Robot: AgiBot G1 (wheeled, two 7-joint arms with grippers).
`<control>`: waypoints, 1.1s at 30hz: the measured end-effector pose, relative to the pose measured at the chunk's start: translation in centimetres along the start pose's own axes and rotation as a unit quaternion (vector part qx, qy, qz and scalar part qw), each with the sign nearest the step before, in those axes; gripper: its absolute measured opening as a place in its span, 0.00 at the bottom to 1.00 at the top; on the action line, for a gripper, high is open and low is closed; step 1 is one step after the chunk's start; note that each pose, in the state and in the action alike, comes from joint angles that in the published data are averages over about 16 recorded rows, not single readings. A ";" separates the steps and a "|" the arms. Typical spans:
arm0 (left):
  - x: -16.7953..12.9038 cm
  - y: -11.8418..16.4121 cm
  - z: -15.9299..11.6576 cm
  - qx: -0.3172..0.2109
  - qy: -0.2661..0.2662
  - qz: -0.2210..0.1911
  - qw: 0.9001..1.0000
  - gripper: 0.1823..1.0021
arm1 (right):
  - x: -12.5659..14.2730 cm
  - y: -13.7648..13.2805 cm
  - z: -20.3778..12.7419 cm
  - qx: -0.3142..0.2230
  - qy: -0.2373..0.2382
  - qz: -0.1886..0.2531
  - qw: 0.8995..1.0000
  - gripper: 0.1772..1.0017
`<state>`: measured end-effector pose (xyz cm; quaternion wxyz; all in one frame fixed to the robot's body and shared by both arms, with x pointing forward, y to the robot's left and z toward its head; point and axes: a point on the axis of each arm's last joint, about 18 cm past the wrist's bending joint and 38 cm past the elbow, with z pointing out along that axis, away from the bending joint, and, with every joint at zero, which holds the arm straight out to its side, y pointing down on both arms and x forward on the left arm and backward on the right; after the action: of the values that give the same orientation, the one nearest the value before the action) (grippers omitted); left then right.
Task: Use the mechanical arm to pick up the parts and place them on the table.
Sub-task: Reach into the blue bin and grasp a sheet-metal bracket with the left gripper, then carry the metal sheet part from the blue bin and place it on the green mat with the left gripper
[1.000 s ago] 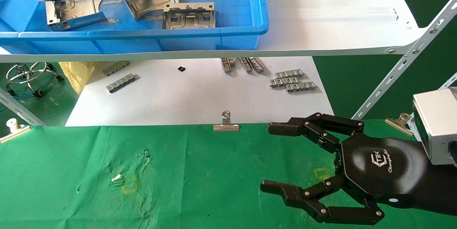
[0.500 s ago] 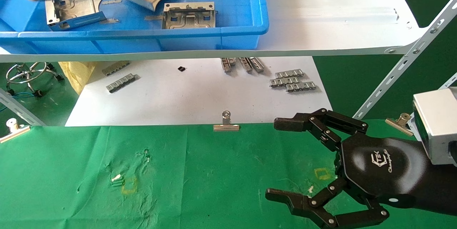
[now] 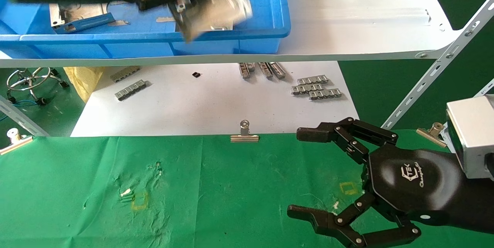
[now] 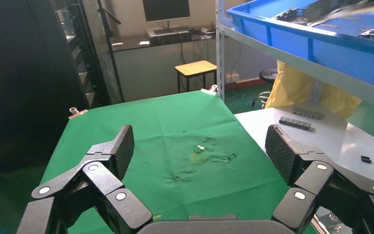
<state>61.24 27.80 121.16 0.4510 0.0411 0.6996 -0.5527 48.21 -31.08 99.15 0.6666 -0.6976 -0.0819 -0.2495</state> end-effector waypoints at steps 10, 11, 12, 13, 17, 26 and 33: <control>4.1 1.2 -2.2 0.027 0.084 0.075 0.993 0.11 | 0.0 0.0 0.0 0.000 0.000 0.000 1.000 1.00; 4.5 1.5 -2.5 0.028 0.088 0.081 0.992 0.11 | 0.0 0.0 0.0 0.000 0.000 0.000 1.000 1.00; 4.9 1.8 -2.8 0.028 0.093 0.088 0.991 0.11 | 0.0 0.0 0.0 0.000 0.000 0.000 1.000 1.00; 5.3 2.1 -3.0 0.027 0.098 0.094 0.990 0.11 | 0.0 0.0 0.0 0.000 0.000 0.000 1.000 1.00; 7.4 4.1 -4.1 0.015 0.121 0.109 0.987 0.11 | 0.0 0.0 0.0 0.000 0.000 0.000 1.000 1.00; 10.6 11.7 -6.3 -0.054 0.156 0.101 0.981 0.11 | 0.0 0.0 0.0 0.000 0.000 0.000 1.000 1.00; 11.6 17.5 -7.7 -0.112 0.164 0.099 0.975 0.11 | 0.0 0.0 0.0 0.000 0.000 0.000 1.000 1.00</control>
<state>59.61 35.70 100.27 0.3841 0.1493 0.8142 -0.4089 48.21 -31.08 99.15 0.6666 -0.6976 -0.0819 -0.2495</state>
